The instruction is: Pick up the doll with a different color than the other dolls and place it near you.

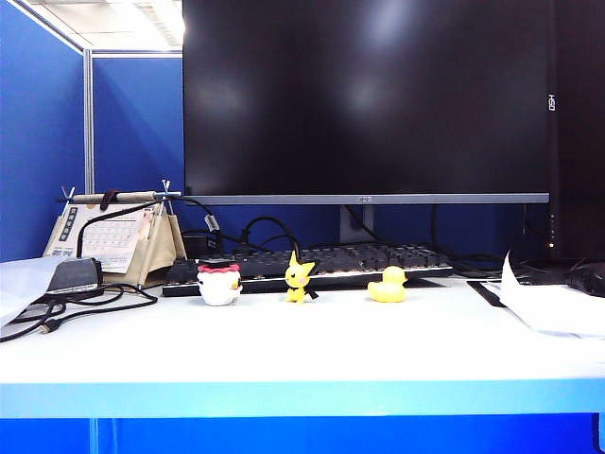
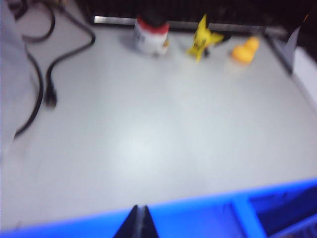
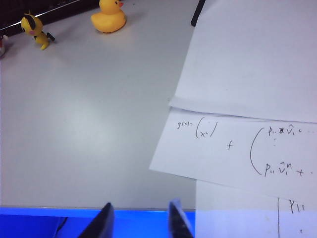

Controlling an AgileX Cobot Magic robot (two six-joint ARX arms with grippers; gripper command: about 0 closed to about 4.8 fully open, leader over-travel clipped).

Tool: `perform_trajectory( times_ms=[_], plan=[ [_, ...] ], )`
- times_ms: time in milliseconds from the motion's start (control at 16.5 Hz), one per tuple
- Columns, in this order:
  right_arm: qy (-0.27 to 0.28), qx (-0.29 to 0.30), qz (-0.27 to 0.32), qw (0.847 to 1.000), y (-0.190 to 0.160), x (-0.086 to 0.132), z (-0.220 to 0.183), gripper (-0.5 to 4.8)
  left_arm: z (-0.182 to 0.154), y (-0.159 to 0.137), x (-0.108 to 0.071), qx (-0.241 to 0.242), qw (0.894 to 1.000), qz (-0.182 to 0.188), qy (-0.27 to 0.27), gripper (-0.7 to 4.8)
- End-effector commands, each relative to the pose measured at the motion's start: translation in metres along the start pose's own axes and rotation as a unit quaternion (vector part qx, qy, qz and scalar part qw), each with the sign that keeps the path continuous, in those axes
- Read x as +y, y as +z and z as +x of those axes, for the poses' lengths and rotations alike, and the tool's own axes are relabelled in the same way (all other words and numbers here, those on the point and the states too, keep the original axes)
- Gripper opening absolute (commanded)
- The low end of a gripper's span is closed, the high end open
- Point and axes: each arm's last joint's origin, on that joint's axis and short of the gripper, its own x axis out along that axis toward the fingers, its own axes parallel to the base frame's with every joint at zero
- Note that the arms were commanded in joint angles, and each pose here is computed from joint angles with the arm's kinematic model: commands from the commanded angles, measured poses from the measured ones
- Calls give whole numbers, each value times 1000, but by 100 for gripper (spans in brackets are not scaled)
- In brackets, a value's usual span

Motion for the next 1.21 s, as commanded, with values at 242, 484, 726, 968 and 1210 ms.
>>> perform_trajectory(
  times_ms=[242,484,726,968,1210],
  plan=[
    [3,-6,2,1000,1,0,0,144,-18,52,-20,-186,970,-56,-144,23],
    [3,-6,2,1000,1,0,0,144,-23,81,-30,-180,975,-1,-127,349],
    [3,-6,2,1000,1,0,0,145,19,113,-51,-142,983,42,-113,479],
    [3,-7,2,1000,1,0,0,144,106,117,-67,-37,993,58,-95,479],
    [3,-6,2,1000,1,0,0,144,187,115,-63,39,996,61,-50,479]
  ],
)
